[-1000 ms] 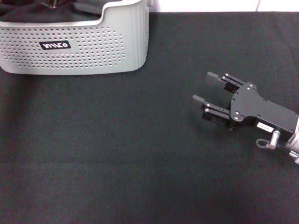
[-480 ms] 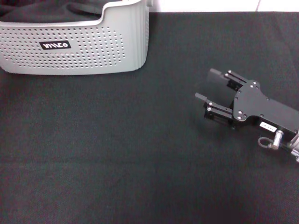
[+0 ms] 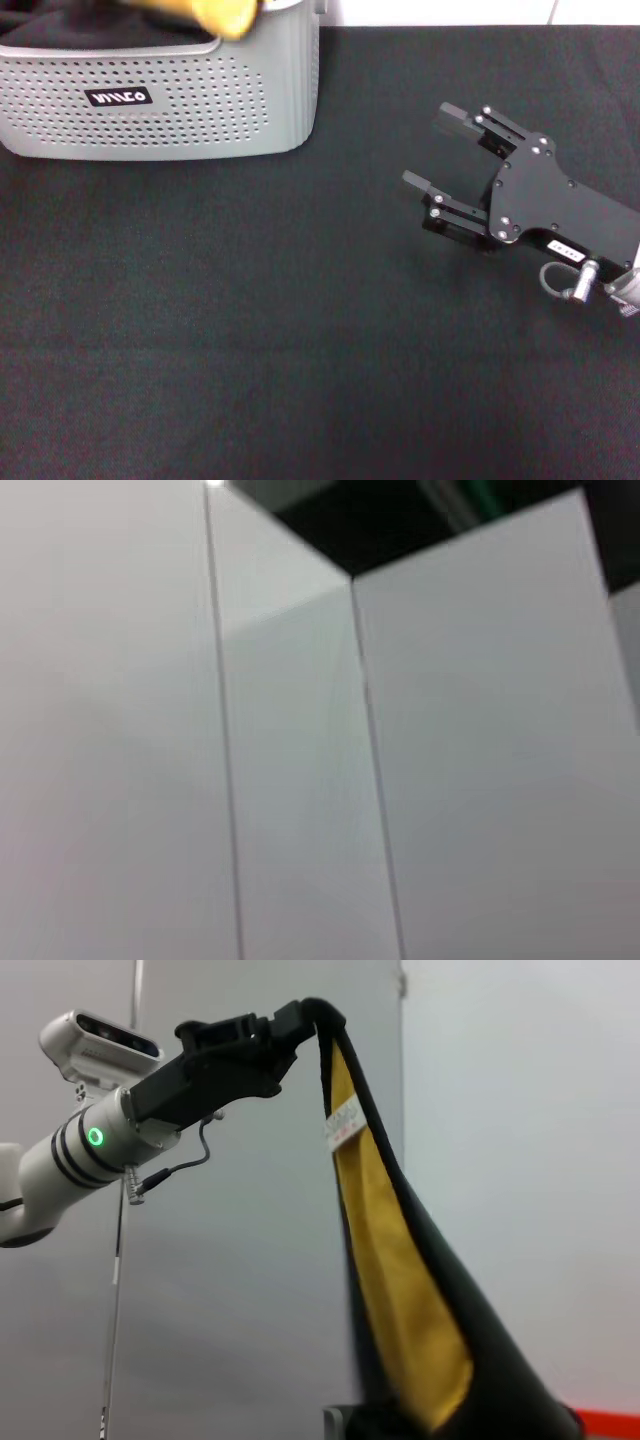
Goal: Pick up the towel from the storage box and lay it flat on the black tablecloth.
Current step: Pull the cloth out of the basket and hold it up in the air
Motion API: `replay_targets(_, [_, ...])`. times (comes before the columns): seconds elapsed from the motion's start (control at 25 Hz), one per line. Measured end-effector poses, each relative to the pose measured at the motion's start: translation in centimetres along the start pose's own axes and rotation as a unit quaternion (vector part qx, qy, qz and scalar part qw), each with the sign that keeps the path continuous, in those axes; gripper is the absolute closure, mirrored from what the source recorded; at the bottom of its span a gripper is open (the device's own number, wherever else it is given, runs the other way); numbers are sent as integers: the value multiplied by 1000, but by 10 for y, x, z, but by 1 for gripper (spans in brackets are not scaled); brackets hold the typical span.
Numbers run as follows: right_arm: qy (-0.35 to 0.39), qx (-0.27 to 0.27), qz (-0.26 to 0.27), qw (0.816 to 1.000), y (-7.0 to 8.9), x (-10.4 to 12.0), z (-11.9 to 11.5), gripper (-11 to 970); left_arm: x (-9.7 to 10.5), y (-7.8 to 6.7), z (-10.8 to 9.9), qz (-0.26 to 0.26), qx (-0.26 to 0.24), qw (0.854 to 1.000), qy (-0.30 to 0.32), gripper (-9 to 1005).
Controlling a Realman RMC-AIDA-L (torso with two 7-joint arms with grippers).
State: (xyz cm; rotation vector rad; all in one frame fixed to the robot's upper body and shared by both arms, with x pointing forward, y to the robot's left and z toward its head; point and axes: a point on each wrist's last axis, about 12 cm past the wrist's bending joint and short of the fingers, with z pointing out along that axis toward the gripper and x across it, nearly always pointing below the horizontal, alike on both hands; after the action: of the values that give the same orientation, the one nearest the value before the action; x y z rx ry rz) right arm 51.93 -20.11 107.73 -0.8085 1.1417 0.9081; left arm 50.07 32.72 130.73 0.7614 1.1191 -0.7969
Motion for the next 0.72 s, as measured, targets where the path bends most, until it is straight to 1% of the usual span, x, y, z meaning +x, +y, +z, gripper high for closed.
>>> replay_targets(0.2, [-10, -13, -32, 999, 3, -2, 9, 205, -7, -7, -2, 2, 21, 999, -28, 969])
replay_targets(0.36, [-19, -43, -42, 998, 8, -6, 21, 205, -9, -11, 2, 7, 30, 999, -30, 970])
replay_targets(0.52, [-32, -54, -53, 997, 10, -10, 27, 205, -9, -14, 4, 14, 40, 999, -20, 970])
replay_targets(0.6, [-40, -60, -38, 997, 9, -13, 28, 205, -8, -15, 3, 16, 46, 999, -15, 970])
replay_targets(0.72, [-50, -74, 1, 996, 4, -20, 28, 206, -7, -17, 0, 17, 52, 998, -11, 970])
